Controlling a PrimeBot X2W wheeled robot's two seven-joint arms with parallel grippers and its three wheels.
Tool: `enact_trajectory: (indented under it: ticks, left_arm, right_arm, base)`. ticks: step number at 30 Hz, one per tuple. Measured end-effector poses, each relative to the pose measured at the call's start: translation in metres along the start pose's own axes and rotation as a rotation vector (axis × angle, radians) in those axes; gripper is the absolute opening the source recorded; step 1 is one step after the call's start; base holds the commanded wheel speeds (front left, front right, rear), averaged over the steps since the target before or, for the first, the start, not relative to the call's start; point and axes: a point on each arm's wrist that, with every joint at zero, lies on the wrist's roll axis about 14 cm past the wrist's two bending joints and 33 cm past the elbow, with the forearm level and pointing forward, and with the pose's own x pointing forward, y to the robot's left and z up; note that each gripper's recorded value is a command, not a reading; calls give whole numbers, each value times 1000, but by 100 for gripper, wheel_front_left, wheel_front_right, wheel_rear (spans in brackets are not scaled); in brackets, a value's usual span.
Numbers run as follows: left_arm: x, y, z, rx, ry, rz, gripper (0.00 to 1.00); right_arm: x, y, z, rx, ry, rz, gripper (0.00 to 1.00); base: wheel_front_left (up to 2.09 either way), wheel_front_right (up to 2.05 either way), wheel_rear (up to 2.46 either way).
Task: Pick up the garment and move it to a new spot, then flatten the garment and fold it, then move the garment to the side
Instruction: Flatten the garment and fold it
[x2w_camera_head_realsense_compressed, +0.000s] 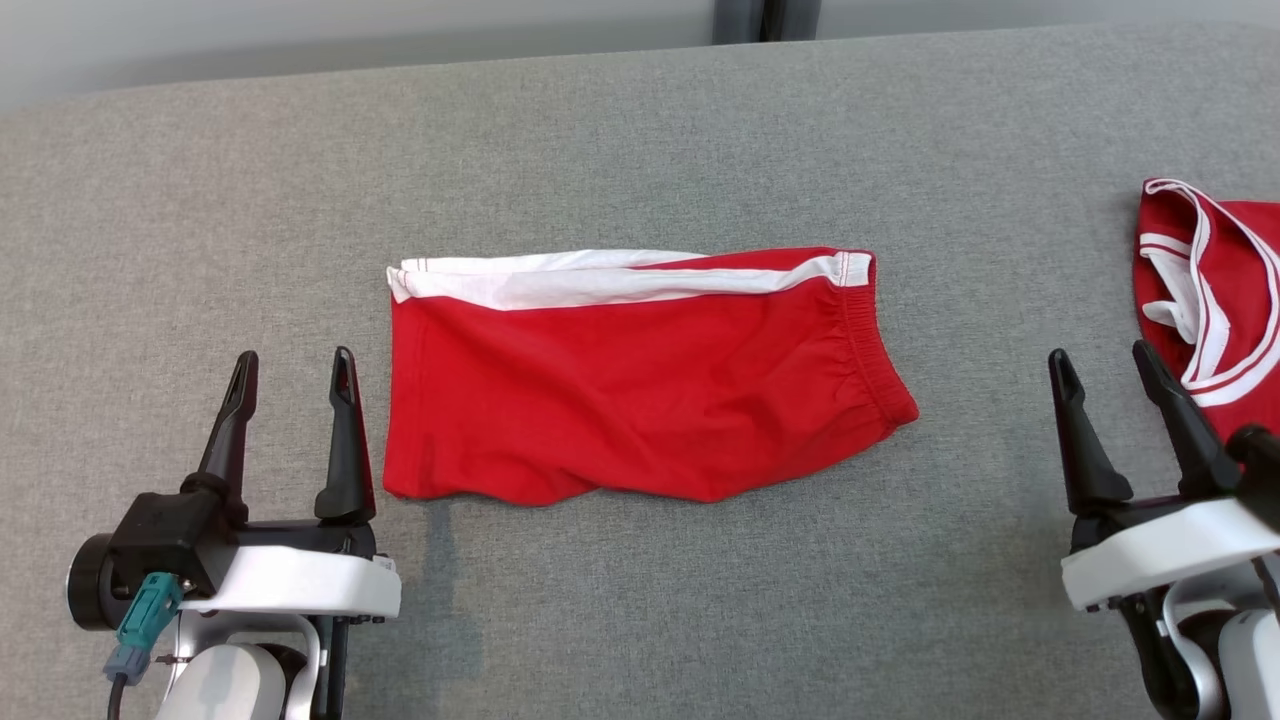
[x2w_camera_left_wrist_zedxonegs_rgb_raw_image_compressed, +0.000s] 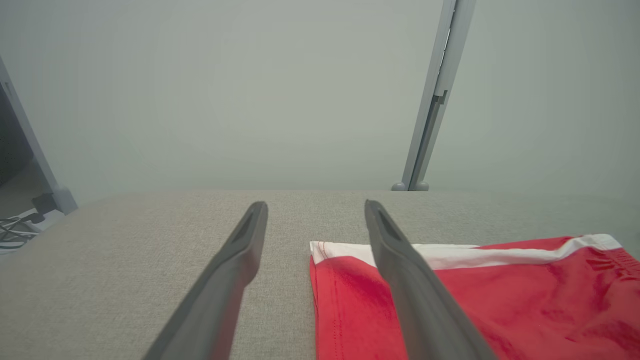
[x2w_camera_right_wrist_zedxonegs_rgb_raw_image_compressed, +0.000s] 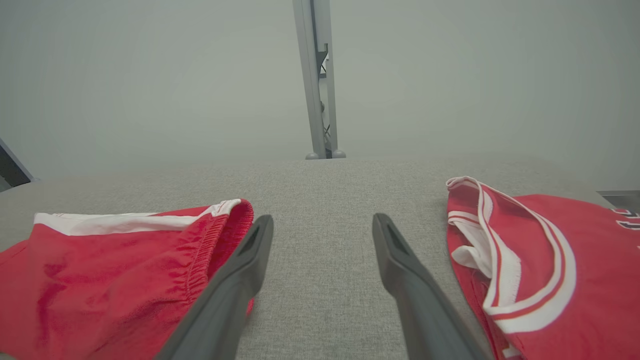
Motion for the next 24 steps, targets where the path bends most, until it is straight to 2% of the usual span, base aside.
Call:
enact_trajectory:
  ticks: [7, 16, 20, 24]
  left_arm:
    - [1, 1, 0, 10, 5, 2, 100]
    - [5, -1, -11, 3, 33, 2, 100]
    - [6, 0, -18, -3, 50, 5, 100]
    - [7, 2, -26, -3, 64, 9, 100]
  right_arm:
    - [25, 3, -2, -22, 54, 53, 100]
    - [52, 56, -60, 32, 332, 258, 100]
    - [55, 65, -86, 50, 459, 304, 100]
    - [59, 67, -98, 69, 527, 323, 100]
  base:
    - [0, 0, 0]
    - [0, 0, 0]
    - [0, 0, 0]
    - [0, 0, 0]
